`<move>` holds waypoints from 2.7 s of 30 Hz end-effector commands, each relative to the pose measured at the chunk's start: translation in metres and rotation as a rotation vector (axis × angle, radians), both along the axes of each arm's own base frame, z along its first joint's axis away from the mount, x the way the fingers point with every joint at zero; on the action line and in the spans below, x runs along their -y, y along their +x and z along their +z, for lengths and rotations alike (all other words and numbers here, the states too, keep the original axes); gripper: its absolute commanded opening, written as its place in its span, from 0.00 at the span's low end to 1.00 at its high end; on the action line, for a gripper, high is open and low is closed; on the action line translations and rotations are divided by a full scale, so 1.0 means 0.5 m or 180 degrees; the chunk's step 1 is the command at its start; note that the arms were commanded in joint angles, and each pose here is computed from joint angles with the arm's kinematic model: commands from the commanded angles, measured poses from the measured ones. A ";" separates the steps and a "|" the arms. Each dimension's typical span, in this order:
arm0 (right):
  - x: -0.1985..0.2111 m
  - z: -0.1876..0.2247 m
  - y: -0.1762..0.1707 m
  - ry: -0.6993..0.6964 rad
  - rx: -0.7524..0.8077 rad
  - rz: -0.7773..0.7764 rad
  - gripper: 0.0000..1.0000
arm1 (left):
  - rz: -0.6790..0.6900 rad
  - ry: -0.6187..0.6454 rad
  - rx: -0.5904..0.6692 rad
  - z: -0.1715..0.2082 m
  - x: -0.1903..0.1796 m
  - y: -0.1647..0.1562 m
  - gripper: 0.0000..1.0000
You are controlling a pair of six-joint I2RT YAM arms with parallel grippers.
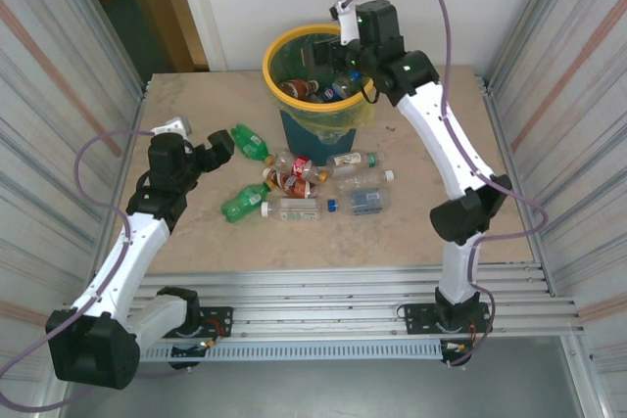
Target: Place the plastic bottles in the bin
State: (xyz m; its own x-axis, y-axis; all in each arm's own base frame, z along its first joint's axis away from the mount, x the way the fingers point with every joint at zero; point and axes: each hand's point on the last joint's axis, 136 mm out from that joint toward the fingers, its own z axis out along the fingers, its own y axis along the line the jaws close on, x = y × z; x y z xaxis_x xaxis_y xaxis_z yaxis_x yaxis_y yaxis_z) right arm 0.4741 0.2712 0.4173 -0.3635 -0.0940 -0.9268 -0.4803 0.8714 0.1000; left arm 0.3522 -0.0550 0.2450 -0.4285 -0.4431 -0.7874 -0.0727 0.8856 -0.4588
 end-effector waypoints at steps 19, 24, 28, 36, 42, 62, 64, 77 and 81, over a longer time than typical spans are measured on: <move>0.356 -0.003 -0.188 0.0133 0.0255 -0.1571 0.98 | 0.0247 0.0025 -0.0020 -0.002 -0.032 -0.004 0.99; 0.418 -0.071 -0.246 0.0061 0.0139 -0.1855 0.98 | 0.0268 0.0022 -0.0048 -0.011 -0.033 0.005 0.99; 0.448 -0.132 -0.282 -0.0020 -0.0025 -0.1997 0.98 | 0.0304 -0.0001 -0.0123 -0.024 -0.034 0.014 0.99; 0.490 -0.263 -0.328 -0.0083 -0.0494 -0.2310 0.98 | 0.0276 -0.0067 -0.0354 -0.077 -0.023 0.032 0.99; 0.510 -0.328 -0.353 0.0024 -0.0648 -0.2460 0.98 | 0.0206 -0.0089 -0.0576 -0.123 -0.010 0.050 0.99; 0.491 -0.434 -0.345 0.0123 -0.0970 -0.2437 0.98 | -0.0170 -0.0113 -0.1103 -0.237 0.059 0.178 0.99; 0.491 -0.438 -0.344 0.0137 -0.0977 -0.2442 0.98 | -0.0226 -0.0080 -0.1208 -0.250 0.071 0.199 0.99; 0.497 -0.447 -0.355 0.0166 -0.0958 -0.2478 0.98 | -0.0089 0.0454 -0.1678 -0.319 0.091 0.287 0.97; 0.499 -0.452 -0.356 0.0148 -0.0979 -0.2499 0.98 | -0.0063 0.0535 -0.1806 -0.340 0.087 0.293 0.96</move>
State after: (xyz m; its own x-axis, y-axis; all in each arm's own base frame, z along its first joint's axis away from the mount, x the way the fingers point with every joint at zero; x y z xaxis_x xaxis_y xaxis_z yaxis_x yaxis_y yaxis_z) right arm 0.2976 0.0252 0.1920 -0.5617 0.2965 -0.7724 0.2922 0.9445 0.1500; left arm 0.5019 -0.1077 0.0796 -0.7896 -0.3479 -0.5055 -0.2308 0.9316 -0.2807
